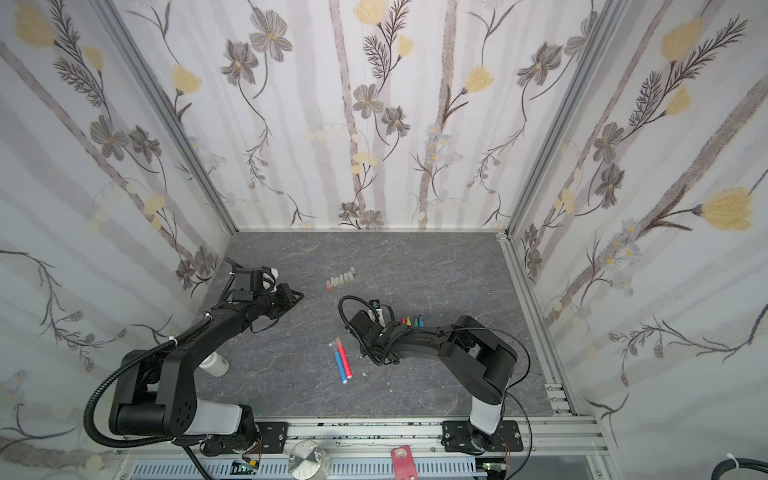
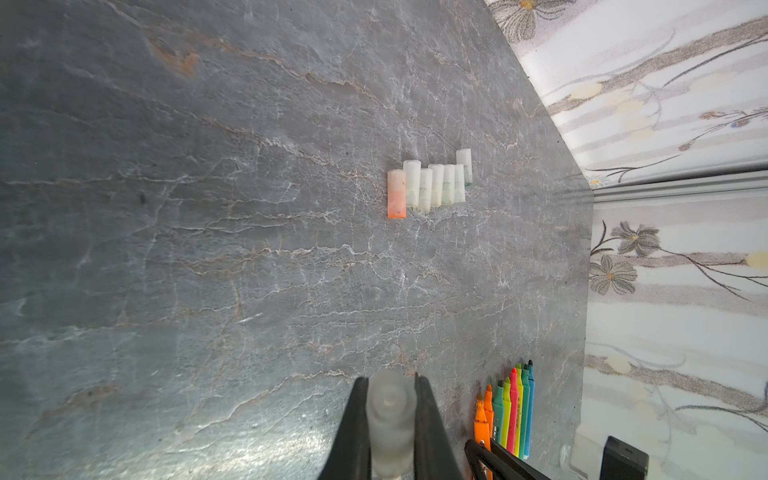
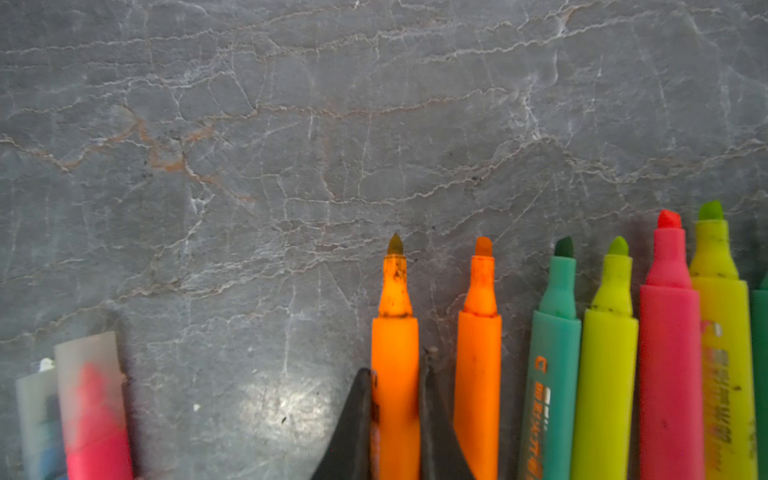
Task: Open the pen caps
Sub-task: 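Lay the uncapped orange marker in the marker row with right while left carries cap, then set the clear cap at the end of the cap row with the left gripper, then open the left gripper while the right gripper moves toward the capped pink marker, then grasp the capped pink marker with the right gripper, then lift the pink marker with right while left reaches toward its cap, then grip the pink marker's clear cap with the left gripper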
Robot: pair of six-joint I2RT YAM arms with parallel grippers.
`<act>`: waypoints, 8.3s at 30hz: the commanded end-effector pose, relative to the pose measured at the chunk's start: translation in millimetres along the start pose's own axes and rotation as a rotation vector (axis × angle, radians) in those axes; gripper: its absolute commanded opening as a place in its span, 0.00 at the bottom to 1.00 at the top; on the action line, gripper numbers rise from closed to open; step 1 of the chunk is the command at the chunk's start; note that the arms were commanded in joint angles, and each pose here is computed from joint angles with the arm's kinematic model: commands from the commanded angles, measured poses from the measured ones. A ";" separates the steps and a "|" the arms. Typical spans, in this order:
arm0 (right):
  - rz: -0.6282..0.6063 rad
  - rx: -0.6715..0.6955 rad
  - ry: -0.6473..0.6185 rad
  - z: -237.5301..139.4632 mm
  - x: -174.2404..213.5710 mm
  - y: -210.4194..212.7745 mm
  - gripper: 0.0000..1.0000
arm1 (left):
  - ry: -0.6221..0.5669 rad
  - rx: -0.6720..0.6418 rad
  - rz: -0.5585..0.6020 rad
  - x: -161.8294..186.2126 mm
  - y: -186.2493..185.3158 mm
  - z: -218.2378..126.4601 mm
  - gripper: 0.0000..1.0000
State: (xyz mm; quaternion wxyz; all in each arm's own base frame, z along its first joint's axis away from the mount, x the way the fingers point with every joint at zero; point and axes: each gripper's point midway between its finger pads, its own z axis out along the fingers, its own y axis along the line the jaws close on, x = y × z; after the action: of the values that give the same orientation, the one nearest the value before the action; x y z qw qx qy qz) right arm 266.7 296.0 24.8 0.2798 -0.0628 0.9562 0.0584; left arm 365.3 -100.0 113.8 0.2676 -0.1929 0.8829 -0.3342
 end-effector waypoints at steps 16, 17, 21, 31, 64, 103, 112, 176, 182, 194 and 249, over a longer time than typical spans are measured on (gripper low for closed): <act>-0.015 0.058 0.012 4.1 2.2 -8.6 0.19 | -0.018 0.020 0.018 -7.5 -3.9 0.7 0.00; -0.016 0.059 0.014 4.4 2.6 -8.7 0.20 | -0.018 0.020 0.017 -7.6 -4.0 0.6 0.00; -0.017 0.062 0.015 4.2 2.6 -9.3 0.21 | -0.016 0.018 0.018 -7.7 -3.2 1.9 0.00; -0.029 0.060 -0.003 0.7 -3.1 -7.6 0.24 | -0.014 0.009 0.007 -13.3 2.2 15.2 0.00; 0.031 -0.034 -0.211 -69.4 -59.5 -30.3 0.39 | 0.117 0.024 0.010 -15.3 4.5 126.6 0.00; -0.159 -0.184 -0.043 -46.9 -17.2 37.0 0.39 | 0.020 -0.006 0.079 -38.3 -20.5 75.3 0.27; -0.232 -0.233 0.017 -50.5 3.3 71.9 0.40 | -0.020 -0.023 0.081 -28.1 -11.9 23.7 0.29; -0.062 -0.460 -0.020 -78.3 -56.2 70.3 0.01 | 0.137 0.203 0.103 78.3 -92.0 -5.3 0.39; -0.047 -0.514 -0.024 -83.3 -60.6 77.3 0.00 | 0.168 0.204 0.119 90.8 -101.7 10.2 0.39; -0.035 -0.554 -0.020 -86.2 -58.5 82.6 0.00 | 0.177 0.211 0.133 93.1 -112.3 24.7 0.40; -0.003 -0.645 -0.095 -93.2 -66.6 85.9 0.32 | 0.237 0.263 0.052 108.0 -123.9 34.8 0.00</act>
State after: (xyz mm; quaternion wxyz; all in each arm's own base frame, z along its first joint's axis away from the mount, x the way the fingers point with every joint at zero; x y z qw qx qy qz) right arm 253.9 361.7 122.2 0.2576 -0.1494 0.8996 0.3194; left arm 320.1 -255.5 132.6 0.1948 -0.0853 0.8728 -0.4393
